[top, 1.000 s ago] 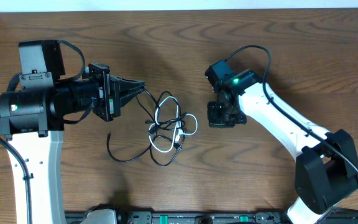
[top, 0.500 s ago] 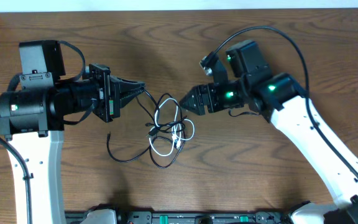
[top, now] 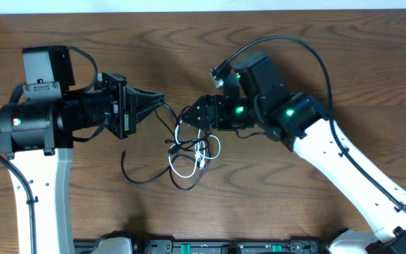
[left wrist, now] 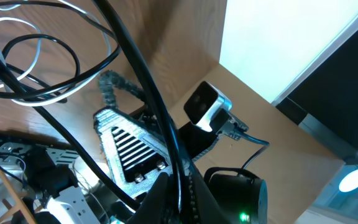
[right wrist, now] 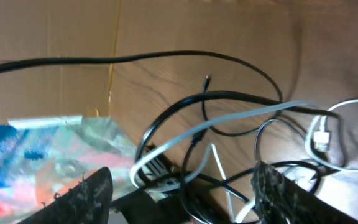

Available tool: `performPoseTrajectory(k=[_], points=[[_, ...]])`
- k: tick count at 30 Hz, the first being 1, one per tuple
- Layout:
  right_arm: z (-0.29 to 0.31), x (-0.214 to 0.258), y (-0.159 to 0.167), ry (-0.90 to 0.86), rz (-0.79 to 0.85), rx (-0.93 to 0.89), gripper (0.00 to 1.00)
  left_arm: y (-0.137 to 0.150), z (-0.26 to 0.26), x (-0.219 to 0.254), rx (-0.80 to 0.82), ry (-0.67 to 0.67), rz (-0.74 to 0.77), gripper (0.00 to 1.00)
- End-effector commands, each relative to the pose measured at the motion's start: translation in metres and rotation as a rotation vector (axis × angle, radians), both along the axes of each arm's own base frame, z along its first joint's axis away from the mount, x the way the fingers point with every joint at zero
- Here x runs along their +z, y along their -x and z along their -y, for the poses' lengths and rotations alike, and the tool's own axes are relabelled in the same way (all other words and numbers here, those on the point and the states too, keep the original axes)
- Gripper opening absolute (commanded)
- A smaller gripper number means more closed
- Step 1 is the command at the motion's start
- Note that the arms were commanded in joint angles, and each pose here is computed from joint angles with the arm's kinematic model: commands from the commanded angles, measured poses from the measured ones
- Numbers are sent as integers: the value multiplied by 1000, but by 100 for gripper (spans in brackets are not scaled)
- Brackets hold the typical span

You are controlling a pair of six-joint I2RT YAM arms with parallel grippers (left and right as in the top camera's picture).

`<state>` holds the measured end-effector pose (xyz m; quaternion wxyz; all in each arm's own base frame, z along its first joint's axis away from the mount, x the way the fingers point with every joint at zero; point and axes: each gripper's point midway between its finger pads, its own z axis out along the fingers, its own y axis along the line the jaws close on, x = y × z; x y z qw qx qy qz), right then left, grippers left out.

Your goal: Untangle cables

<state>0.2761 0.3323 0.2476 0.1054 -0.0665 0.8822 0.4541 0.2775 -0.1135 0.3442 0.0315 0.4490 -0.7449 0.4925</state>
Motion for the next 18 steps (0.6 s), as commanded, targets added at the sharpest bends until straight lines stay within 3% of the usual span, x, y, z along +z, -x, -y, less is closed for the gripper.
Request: performPoseTrajectory(k=[1, 12, 18], points=[[-7, -3, -2, 9, -46, -69, 68, 2, 1, 5, -16, -5, 31, 7], [-27, -19, -1, 59, -49, -144, 64, 2, 2, 5, -17, -4, 31, 7], [-40, -62, -10, 130, -97, -170, 45, 2, 2, 5, -17, -4, 30, 8]])
